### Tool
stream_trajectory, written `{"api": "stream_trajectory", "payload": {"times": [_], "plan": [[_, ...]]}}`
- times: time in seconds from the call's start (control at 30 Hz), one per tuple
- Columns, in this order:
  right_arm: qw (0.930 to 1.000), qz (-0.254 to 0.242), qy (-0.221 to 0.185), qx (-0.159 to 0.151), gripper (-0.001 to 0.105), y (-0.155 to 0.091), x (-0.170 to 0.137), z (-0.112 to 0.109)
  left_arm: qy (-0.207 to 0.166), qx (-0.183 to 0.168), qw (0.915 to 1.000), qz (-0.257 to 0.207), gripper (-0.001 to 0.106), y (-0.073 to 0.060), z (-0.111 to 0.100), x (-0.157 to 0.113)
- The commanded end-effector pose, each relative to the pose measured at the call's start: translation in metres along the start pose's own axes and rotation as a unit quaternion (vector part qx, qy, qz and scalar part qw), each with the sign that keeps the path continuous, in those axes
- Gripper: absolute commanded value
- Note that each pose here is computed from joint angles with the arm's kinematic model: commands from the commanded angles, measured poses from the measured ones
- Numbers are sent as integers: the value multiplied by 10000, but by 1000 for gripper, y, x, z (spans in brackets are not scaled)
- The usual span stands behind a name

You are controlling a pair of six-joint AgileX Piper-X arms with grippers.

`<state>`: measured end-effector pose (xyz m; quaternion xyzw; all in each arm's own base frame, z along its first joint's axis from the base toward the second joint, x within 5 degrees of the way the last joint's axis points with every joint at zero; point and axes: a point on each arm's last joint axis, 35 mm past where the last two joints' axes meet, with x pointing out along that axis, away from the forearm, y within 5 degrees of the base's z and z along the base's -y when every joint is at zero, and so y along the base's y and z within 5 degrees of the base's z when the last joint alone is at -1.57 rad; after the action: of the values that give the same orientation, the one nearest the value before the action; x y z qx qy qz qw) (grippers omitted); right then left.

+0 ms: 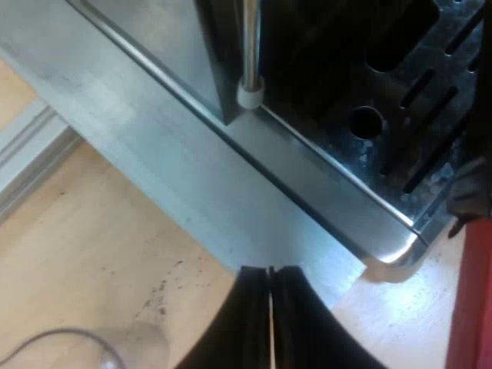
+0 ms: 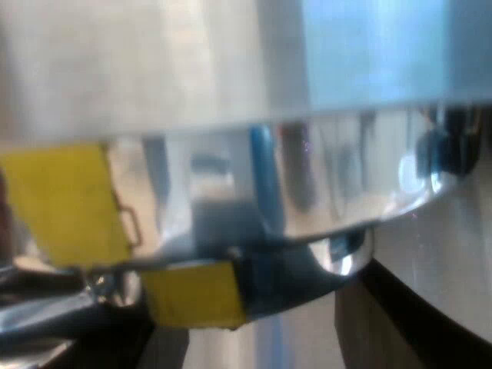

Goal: Put the handle in the coffee machine

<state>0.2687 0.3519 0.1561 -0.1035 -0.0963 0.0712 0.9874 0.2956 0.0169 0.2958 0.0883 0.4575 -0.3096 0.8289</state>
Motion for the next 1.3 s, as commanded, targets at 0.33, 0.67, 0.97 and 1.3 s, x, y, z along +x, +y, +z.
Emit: {"api": "stream_trajectory", "payload": {"times": [0.33,0.67,0.97,1.3], "plan": [[9972,-275,-433,538,47,-9,4,25,379,172,9965,-722,1,-29,2,9],[9972,-275,-433,538,47,-9,4,25,167,42,9933,-1140,0,-46,-3,-3],[9972,-275,-433,538,47,-9,4,25,391,220,9875,-1509,0,-77,-23,12],[9979,-419,-234,444,47,-8,-5,25,306,133,9873,-1552,0,-92,-15,15]]}}
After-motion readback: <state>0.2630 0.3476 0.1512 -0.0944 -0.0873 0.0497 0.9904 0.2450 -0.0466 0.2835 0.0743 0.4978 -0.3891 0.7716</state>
